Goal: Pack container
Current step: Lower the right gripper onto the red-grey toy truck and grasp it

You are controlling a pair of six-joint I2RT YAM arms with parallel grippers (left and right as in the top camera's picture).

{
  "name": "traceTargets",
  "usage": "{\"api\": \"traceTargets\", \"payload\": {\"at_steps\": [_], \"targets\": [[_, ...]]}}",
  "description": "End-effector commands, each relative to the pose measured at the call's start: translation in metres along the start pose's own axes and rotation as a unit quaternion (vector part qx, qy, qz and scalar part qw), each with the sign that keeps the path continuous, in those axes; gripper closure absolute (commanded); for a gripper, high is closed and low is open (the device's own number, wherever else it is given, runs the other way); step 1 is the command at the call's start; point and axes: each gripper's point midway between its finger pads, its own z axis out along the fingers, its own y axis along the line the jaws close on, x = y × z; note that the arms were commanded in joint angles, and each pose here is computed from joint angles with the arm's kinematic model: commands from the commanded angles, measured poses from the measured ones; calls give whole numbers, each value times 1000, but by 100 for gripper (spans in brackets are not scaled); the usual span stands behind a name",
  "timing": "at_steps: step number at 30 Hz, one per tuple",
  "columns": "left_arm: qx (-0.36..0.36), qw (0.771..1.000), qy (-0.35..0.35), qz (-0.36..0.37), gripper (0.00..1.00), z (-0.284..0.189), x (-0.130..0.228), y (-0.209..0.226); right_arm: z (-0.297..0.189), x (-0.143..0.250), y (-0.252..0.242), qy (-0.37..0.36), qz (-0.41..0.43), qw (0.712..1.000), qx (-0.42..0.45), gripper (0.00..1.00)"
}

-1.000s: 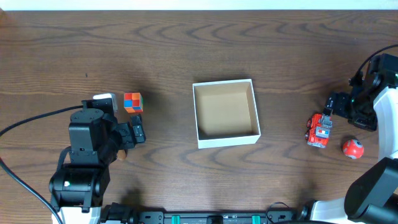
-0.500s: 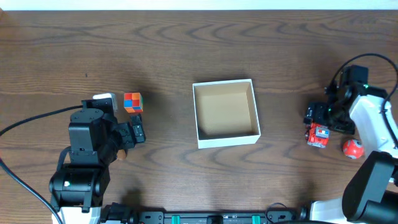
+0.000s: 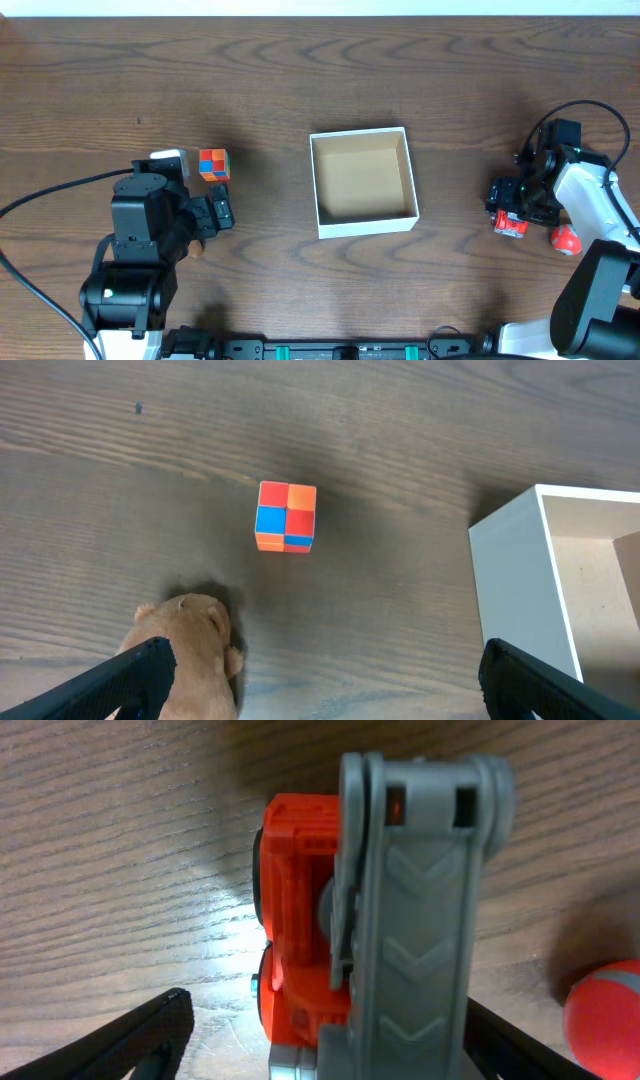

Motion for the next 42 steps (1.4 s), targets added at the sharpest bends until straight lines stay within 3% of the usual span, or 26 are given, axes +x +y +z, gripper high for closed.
{"api": "traceTargets", "payload": {"at_steps": [1, 28, 36, 42], "targets": [[3, 1000, -6, -4, 2, -2, -7, -2, 2, 1, 0, 3, 1, 1000, 5, 19], [3, 1000, -4, -4, 2, -1, -7, -2, 2, -4, 0, -8, 1, 1000, 4, 66], [3, 1000, -4, -4, 2, -1, -7, -2, 2, -6, 1, -12, 11, 1000, 4, 99], [3, 1000, -4, -4, 2, -1, -7, -2, 2, -10, 1, -19, 14, 1000, 3, 99]]}}
